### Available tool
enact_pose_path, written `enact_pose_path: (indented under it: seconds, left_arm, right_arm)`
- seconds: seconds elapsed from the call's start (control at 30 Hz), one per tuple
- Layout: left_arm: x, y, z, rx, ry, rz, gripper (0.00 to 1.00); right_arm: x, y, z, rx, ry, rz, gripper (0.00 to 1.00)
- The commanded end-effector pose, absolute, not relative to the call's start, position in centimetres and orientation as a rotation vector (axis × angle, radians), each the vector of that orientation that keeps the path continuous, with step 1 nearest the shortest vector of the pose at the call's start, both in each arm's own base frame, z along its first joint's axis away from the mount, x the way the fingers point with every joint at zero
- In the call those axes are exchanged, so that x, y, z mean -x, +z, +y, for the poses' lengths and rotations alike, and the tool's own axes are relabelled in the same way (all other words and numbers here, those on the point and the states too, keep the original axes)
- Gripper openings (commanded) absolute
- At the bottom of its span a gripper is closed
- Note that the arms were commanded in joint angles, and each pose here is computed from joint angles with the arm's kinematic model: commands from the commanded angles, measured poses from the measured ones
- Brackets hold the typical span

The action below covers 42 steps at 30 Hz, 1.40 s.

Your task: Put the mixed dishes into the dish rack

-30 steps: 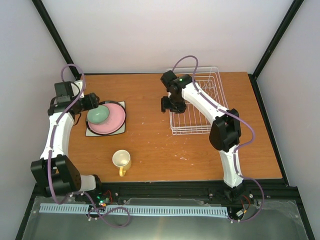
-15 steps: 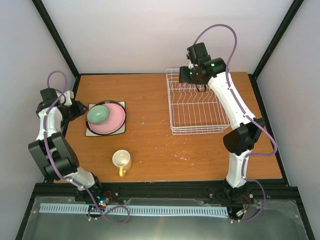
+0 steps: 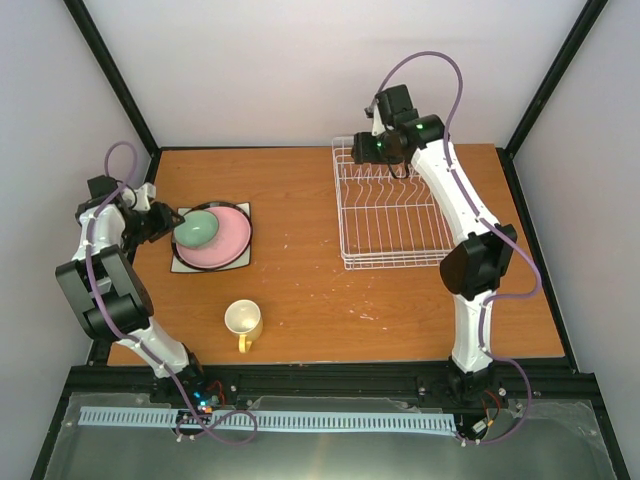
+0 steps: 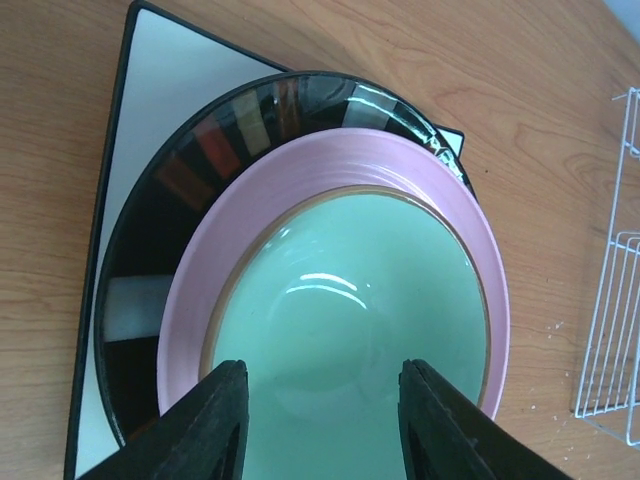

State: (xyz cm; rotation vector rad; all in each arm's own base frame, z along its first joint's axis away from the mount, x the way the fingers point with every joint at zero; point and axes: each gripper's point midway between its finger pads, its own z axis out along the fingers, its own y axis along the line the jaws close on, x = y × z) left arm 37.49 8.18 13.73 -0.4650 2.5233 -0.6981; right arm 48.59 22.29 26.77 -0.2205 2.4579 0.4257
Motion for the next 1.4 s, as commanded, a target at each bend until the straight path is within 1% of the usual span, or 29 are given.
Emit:
enact_pose_path:
  seconds: [0.0,0.17,0.47,0.77,0.9,1.0,1.03,1.1,1.2,1.23,1.37]
  left_arm:
    - [-38.2,14.7,9.5,0.453,-0.612,2.515,0.43]
    - [-38.2,14.0,10.1,0.477,-0.573,2.536,0.43]
    - [-37.4,11.0,10.3,0.51,-0.553,2.6,0.43]
    - [-38.1,10.7,9.5,0.51,-0.648,2.569,0.42]
    - [-38.6,10.6,9.1,0.501,-0.687,2.56,0.35]
    - [-38.6,10.0,8.8,0.5,-0.707,2.573,0.34]
    - [-38.6,9.8,8.6,0.496,-0.712,2.577,0.32]
    - [-38.7,9.6,8.4,0.491,-0.723,2.581,0.22]
    - [-39.0,9.9,8.1,0.477,-0.744,2.572,0.04]
    - [-39.1,10.2,8.0,0.471,-0.747,2.567,0.01]
    - [-39.6,12.1,8.1,0.449,-0.74,2.532,0.01]
  right_arm:
    - [-49.2,28.7,21.8,0.235,0.461,2.402,0.62]
    - [-49.3,28.6,21.2,0.224,0.465,2.405,0.62]
    - [-49.4,28.4,20.8,0.219,0.466,2.411,0.63]
    - [-49.6,28.0,20.6,0.213,0.464,2.418,0.62]
    - [-49.6,27.9,20.7,0.212,0.473,2.421,0.62]
    - [-49.6,27.7,20.7,0.214,0.473,2.427,0.62]
    - [-49.6,27.7,20.7,0.213,0.471,2.425,0.62]
    - [-49.6,27.7,20.6,0.214,0.467,2.426,0.62]
    - [-49.6,27.6,20.6,0.217,0.464,2.429,0.62]
    - [-49.6,27.4,20.5,0.219,0.463,2.432,0.62]
    - [-49.5,27.1,20.6,0.224,0.466,2.439,0.62]
